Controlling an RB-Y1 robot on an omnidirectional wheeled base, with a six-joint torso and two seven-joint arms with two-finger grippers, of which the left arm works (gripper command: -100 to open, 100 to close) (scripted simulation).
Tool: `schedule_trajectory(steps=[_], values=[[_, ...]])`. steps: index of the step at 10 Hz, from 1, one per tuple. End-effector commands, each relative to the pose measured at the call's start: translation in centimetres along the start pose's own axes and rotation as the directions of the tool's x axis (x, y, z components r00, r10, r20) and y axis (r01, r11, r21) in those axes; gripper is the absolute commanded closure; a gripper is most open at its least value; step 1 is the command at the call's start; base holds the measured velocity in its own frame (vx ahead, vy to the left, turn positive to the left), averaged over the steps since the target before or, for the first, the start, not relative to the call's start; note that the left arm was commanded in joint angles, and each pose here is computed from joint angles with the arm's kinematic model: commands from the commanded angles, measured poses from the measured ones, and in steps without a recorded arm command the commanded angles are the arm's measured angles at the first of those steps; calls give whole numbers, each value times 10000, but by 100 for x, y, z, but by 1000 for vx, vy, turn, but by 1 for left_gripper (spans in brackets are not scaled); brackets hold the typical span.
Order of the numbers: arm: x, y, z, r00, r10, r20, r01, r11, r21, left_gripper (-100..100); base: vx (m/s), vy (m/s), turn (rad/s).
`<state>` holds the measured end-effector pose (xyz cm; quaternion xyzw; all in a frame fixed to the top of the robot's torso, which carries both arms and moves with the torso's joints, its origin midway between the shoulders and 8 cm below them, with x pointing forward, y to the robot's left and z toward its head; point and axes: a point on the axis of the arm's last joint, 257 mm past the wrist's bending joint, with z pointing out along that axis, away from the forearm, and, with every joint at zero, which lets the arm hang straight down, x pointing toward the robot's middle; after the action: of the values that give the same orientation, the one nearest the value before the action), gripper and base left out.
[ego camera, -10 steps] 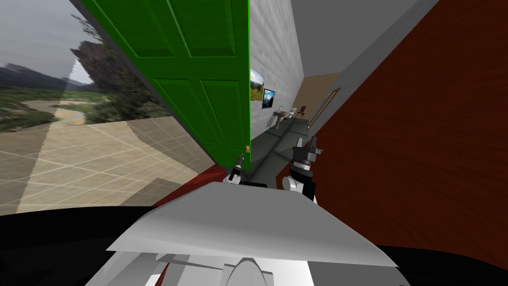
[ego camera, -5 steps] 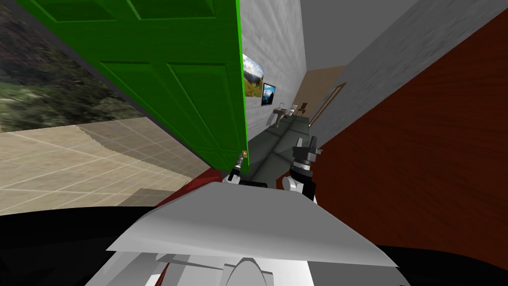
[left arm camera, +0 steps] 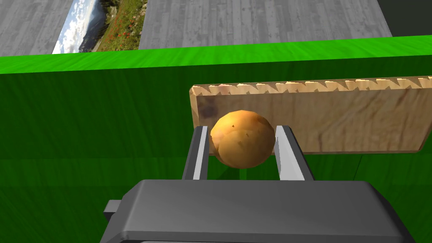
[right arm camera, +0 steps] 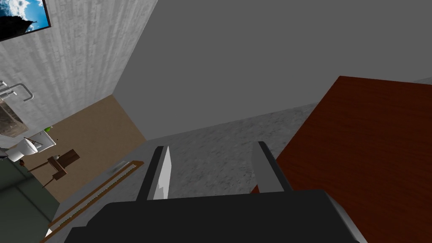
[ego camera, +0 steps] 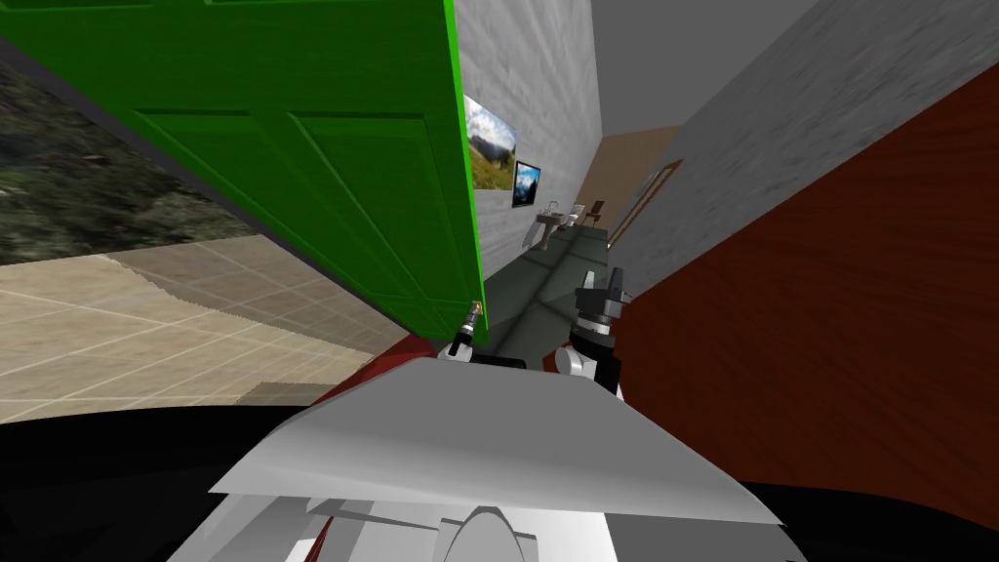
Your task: Push the door open
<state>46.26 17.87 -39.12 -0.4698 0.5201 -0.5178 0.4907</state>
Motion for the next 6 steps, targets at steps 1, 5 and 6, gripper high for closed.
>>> schedule_trajectory(steps=[1, 5, 6], values=[[0, 5, -5, 10000, -7, 3, 7, 10000, -11, 100, -18, 4, -6], [-125, 25, -5, 9995, 174, 250, -172, 9998, -77, 100, 24, -1, 18], [-173, 23, 1, 9991, 229, 366, -227, 9997, -80, 100, 186, -8, 94]])
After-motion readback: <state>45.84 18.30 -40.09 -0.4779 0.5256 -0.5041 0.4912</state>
